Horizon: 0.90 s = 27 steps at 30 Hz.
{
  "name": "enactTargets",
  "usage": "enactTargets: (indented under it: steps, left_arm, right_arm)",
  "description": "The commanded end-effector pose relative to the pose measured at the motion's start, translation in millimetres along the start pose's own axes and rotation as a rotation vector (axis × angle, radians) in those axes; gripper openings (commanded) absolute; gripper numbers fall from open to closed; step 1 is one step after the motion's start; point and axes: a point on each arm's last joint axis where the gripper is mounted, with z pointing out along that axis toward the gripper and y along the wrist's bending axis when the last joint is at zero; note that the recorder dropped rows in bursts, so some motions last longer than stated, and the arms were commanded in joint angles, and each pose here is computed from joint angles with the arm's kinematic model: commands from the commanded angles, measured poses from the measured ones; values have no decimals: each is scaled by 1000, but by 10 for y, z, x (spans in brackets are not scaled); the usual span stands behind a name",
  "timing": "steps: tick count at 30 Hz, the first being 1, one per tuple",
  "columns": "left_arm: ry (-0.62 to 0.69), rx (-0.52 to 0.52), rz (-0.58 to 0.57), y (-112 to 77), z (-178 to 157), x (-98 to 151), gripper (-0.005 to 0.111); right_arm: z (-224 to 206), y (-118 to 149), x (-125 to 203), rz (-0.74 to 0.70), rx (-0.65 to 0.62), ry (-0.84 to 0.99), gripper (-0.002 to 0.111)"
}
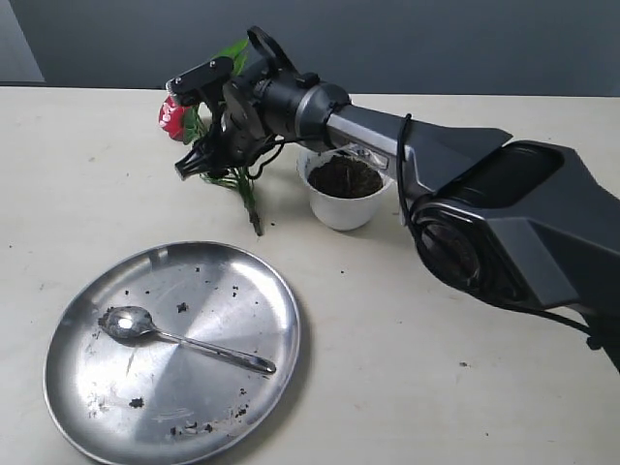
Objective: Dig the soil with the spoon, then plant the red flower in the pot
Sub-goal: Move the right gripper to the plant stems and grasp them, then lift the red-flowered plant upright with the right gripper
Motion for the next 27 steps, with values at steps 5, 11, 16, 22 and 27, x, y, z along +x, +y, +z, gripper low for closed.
enactTargets:
  steps: [5,11,16,22,27]
  left_arm:
    - [-6,4,-8,-2,0,-14,2]
    - [-6,4,-8,-2,0,-14,2]
    - [-6,4,-8,-2,0,-14,2]
    - [-6,4,-8,-2,0,-14,2]
    - [-6,4,-8,-2,0,-14,2]
  right_arm:
    - [-6,-29,-74,2,1,-71,-1]
    - [-258,-25,-344,85,-43,-159,0]
    - [-749,-79,-650,107,-49,-267,0]
    - [-1736,-205,-1110,88,-23,-518,0]
    - [-2299,-196,-1114,46,-37,-444,0]
